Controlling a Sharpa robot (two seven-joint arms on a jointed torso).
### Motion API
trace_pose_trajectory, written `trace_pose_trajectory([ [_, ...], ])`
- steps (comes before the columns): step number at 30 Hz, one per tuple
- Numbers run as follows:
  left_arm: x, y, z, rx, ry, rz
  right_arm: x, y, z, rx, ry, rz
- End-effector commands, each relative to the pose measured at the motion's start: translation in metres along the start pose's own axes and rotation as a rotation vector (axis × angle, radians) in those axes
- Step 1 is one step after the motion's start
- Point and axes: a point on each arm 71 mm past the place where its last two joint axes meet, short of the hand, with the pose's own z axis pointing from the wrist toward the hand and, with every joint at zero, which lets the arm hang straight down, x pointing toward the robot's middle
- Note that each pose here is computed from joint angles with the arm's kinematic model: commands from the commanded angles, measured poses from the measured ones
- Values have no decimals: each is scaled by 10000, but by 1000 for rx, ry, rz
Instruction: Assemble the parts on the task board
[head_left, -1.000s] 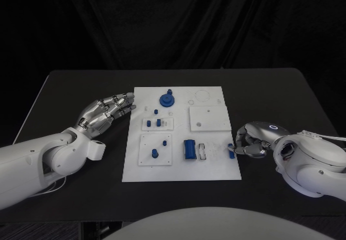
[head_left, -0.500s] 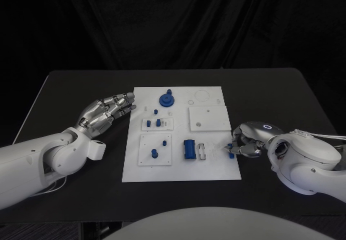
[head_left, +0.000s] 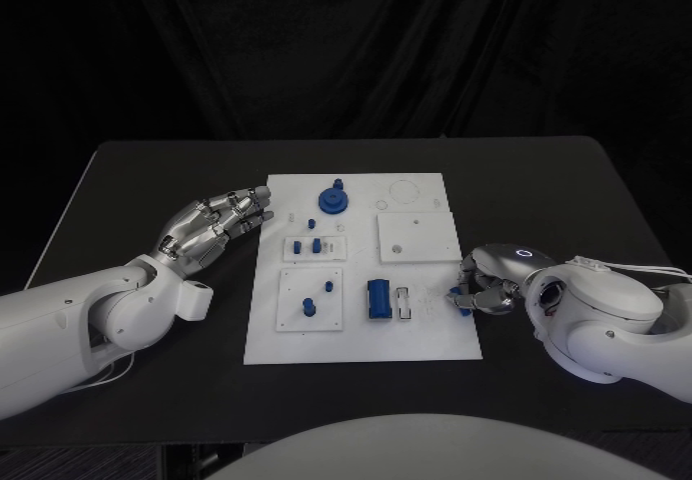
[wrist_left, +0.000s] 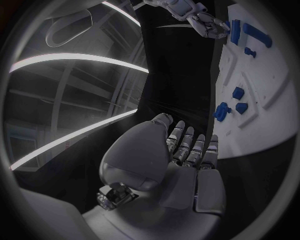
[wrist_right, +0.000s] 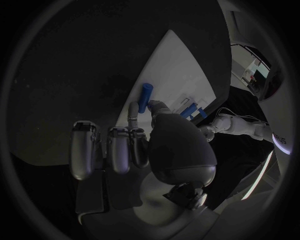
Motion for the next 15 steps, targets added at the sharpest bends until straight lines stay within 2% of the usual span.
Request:
trace_pose_trajectory([
  [1, 19, 5, 0, 4, 16, -7, 31, -4, 21, 21, 29, -18],
  [15, 29, 24, -10, -1, 18, -12, 66, 52, 73, 9, 65, -51],
])
